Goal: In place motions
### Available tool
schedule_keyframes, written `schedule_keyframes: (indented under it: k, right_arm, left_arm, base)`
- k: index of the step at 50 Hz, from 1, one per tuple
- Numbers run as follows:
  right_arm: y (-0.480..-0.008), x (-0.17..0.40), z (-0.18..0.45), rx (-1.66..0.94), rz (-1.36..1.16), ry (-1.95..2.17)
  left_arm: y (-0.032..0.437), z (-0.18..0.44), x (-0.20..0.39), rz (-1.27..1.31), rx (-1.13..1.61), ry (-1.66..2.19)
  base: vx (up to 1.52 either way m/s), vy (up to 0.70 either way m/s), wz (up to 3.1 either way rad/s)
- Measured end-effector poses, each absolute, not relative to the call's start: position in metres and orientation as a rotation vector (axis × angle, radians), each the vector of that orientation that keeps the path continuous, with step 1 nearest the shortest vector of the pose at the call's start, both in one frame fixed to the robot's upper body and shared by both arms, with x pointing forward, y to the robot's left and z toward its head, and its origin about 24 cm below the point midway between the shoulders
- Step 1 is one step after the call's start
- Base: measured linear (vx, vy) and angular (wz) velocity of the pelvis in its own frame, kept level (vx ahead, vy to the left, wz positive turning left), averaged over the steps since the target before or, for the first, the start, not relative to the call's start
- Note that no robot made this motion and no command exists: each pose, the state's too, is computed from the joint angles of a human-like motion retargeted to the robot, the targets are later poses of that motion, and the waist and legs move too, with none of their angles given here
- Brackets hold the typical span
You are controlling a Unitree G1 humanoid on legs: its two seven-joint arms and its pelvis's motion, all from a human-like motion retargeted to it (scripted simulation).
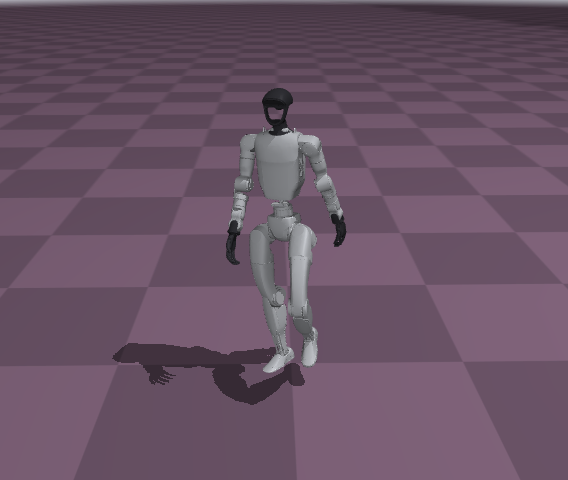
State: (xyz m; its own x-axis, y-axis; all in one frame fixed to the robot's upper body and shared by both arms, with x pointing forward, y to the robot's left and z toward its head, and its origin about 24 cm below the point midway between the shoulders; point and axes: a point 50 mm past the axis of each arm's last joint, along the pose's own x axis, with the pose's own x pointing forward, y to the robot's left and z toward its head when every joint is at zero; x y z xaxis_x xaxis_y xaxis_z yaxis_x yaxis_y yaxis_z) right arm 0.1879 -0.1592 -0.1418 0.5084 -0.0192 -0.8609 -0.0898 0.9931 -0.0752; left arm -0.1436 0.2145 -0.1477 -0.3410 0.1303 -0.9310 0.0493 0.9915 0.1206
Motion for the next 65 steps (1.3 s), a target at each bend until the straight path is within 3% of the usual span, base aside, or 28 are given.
schedule_keyframes:
  k: [5, 12, 29, 38, 45, 50, 58, 65]
  right_arm:
    - [-0.145, 0.24, -0.113, -0.112, 0.095, 0.893]
    - [-0.141, 0.245, -0.11, -0.151, 0.119, 0.866]
    - [-0.151, 0.153, -0.156, -0.173, 0.17, 1.101]
    - [-0.176, 0.118, -0.166, -0.153, 0.077, 1.163]
    - [-0.184, 0.073, -0.175, -0.108, 0.042, 1.27]
    - [-0.193, 0.031, -0.179, -0.113, 0.007, 1.381]
    - [-0.207, -0.084, -0.166, -0.147, -0.067, 1.764]
    - [-0.21, -0.132, -0.152, -0.14, -0.194, 1.913]
  left_arm:
    - [0.212, -0.138, -0.167, 0.124, 0.082, 2.007]
    - [0.223, -0.141, -0.154, 0.204, 0.066, 1.959]
    - [0.227, -0.16, -0.098, 0.242, 0.02, 1.768]
    - [0.248, -0.166, -0.033, 0.24, 0.093, 1.601]
    - [0.238, -0.169, -0.022, 0.283, -0.041, 1.552]
    - [0.23, -0.171, 0.027, 0.24, -0.069, 1.472]
    - [0.183, -0.144, 0.176, 0.108, -0.117, 1.088]
    - [0.161, -0.121, 0.224, 0.071, -0.172, 0.941]
  base:
    - [-0.03, -0.01, -0.42]
    - [0.07, 0.02, 0.24]
    - [0.17, 0.13, 0.28]
    - [0.08, 0.04, -0.12]
    - [0.14, 0.07, -0.3]
    - [-0.02, 0.01, -0.65]
    - [-0.04, 0.02, 0.38]
    - [0.01, -0.04, 0.07]
